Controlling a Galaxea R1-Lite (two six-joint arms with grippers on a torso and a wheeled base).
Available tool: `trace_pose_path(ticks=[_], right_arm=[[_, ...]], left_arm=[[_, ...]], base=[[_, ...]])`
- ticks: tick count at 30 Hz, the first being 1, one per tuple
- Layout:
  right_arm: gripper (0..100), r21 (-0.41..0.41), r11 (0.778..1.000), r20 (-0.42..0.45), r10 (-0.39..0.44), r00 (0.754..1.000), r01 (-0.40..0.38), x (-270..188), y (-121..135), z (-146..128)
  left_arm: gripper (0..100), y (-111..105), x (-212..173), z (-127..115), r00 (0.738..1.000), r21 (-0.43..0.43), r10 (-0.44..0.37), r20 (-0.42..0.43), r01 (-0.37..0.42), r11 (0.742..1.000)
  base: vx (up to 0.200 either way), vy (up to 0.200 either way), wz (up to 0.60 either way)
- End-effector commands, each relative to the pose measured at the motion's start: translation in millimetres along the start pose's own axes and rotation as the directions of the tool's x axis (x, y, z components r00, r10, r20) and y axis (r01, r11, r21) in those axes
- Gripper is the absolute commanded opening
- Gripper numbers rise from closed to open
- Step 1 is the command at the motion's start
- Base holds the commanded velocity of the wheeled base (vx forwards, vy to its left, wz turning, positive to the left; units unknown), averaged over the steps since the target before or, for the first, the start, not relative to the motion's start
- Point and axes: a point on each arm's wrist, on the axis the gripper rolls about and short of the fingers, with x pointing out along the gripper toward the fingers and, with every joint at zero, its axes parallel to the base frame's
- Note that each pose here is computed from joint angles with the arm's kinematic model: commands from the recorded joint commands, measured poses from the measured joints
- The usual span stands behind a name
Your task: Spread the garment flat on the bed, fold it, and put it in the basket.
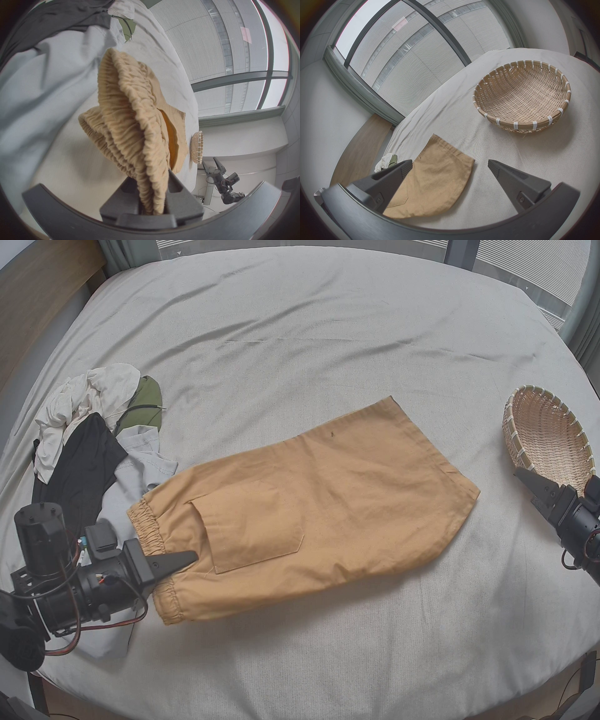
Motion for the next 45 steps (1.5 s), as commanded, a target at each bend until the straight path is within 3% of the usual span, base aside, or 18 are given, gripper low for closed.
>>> trace_pose_path(ticks=[1,9,12,16,21,31,37,38,45], right_arm=[[100,0.001,1.0,-0.004,-0.004,1.0,0.004,-0.9,-1.7,-1.8],[100,-0.001,1.0,-0.005,0.001,1.0,-0.001,-0.8,-1.1,-2.0],[100,0.001,1.0,-0.008,0.005,1.0,-0.005,-0.8,-0.7,-2.3],[100,0.001,1.0,-0.011,0.003,1.0,-0.003,-0.6,-1.1,-2.9],[100,0.003,1.0,-0.019,0.001,1.0,-0.001,-1.4,-2.1,-5.0],[100,0.0,0.999,-0.042,0.033,0.999,-0.033,0.4,2.0,-7.5],[100,0.0,0.999,-0.04,0.033,0.999,-0.033,0.2,2.2,-7.3],[100,-0.001,0.999,-0.032,0.036,0.999,-0.036,0.4,3.0,-5.5],[100,0.0,0.999,-0.035,0.04,0.999,-0.04,2.1,3.6,-5.6]], left_arm=[[0,-12.5,-38.0,-3.1,0.998,0.054,-0.022,0.06,0.019,0.998],[0,-6.8,-51.0,-2.9,0.995,0.091,0.086,0.057,-0.091,0.992],[0,-6.6,-50.8,-1.2,0.994,0.105,0.09,0.06,-0.096,0.99],[0,-16.2,-47.3,1.8,0.998,0.131,0.041,0.046,-0.047,0.99],[0,-39.8,-27.6,1.9,0.999,0.182,-0.04,-0.03,0.045,0.982],[0,-90.5,21.8,-0.3,0.973,0.24,-0.172,-0.157,0.206,0.949],[0,-100.7,50.8,-1.1,0.962,0.248,-0.201,-0.182,0.243,0.938],[0,-108.8,76.3,1.4,0.955,0.256,-0.238,-0.177,0.278,0.926],[0,-127.7,113.3,1.3,0.936,0.264,-0.295,-0.192,0.338,0.903]], base=[[0.0,0.0,0.0],[0.0,0.0,0.0],[0.0,0.0,0.0],[0.0,0.0,0.0],[0.0,0.0,0.0],[0.0,0.0,0.0],[0.0,0.0,0.0],[0.0,0.0,0.0],[0.0,0.0,0.0]])
